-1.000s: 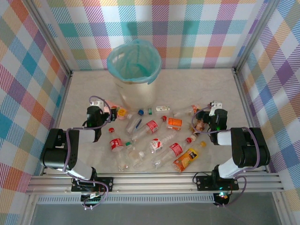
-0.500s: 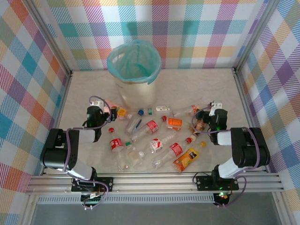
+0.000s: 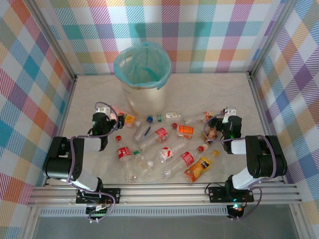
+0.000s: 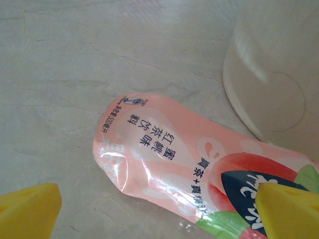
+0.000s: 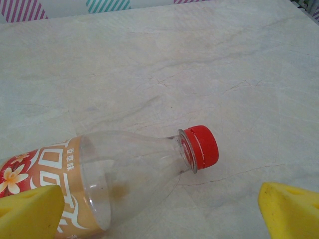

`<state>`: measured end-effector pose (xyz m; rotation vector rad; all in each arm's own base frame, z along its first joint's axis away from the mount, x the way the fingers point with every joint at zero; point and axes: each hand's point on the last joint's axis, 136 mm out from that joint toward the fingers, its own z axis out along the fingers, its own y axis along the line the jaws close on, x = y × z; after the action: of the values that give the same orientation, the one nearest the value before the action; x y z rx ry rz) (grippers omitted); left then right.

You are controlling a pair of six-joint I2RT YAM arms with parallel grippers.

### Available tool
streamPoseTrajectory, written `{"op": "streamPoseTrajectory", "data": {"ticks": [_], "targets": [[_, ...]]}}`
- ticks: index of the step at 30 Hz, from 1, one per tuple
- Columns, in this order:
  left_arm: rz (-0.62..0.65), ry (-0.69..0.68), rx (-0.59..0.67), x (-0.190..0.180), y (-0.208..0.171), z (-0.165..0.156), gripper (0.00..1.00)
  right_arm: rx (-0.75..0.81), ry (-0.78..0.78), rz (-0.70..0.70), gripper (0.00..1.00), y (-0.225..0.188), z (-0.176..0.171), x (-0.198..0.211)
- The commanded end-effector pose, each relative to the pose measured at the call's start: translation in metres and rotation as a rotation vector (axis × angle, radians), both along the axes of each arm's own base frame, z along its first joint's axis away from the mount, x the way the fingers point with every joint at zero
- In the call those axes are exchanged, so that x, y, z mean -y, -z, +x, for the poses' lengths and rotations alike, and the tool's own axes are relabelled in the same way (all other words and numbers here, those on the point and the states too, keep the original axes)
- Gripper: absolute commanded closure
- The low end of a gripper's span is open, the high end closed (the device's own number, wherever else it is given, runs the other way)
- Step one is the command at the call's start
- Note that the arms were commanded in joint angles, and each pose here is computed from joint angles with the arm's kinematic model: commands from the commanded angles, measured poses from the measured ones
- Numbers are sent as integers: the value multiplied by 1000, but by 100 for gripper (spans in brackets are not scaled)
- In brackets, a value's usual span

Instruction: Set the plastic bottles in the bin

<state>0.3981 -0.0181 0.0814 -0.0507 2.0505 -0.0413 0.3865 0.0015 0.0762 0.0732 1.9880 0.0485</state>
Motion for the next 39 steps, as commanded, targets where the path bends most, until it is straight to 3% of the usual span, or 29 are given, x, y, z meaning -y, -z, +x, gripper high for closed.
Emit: {"op": "streamPoseTrajectory", "data": {"ticks": [1,10,17,21,25,28,32,36,39], "targets": [[-18,-30,67,-7,-30,-6,0,53,-9,9,0,-34,8,-3],[-38,-76,157,-5,-98,-49,0,6,36,111,0,-98,-9,-3],[-69,39,193,30,-160,-79,3,-184,33,294,2,-128,-40,-24],[-20,184,190,64,-191,-99,5,-314,14,377,5,-129,-70,-37],[58,419,177,115,-208,-120,8,-494,-55,460,13,-113,-102,-58],[143,598,97,154,-199,-137,9,-642,-64,493,19,-101,-126,-66],[251,826,23,207,-184,-160,10,-719,-18,476,22,-85,-151,-60],[271,1036,-11,261,-172,-189,10,-800,44,475,28,-66,-175,-54],[284,1150,-6,293,-162,-208,9,-787,54,482,31,-70,-174,-54]]}}
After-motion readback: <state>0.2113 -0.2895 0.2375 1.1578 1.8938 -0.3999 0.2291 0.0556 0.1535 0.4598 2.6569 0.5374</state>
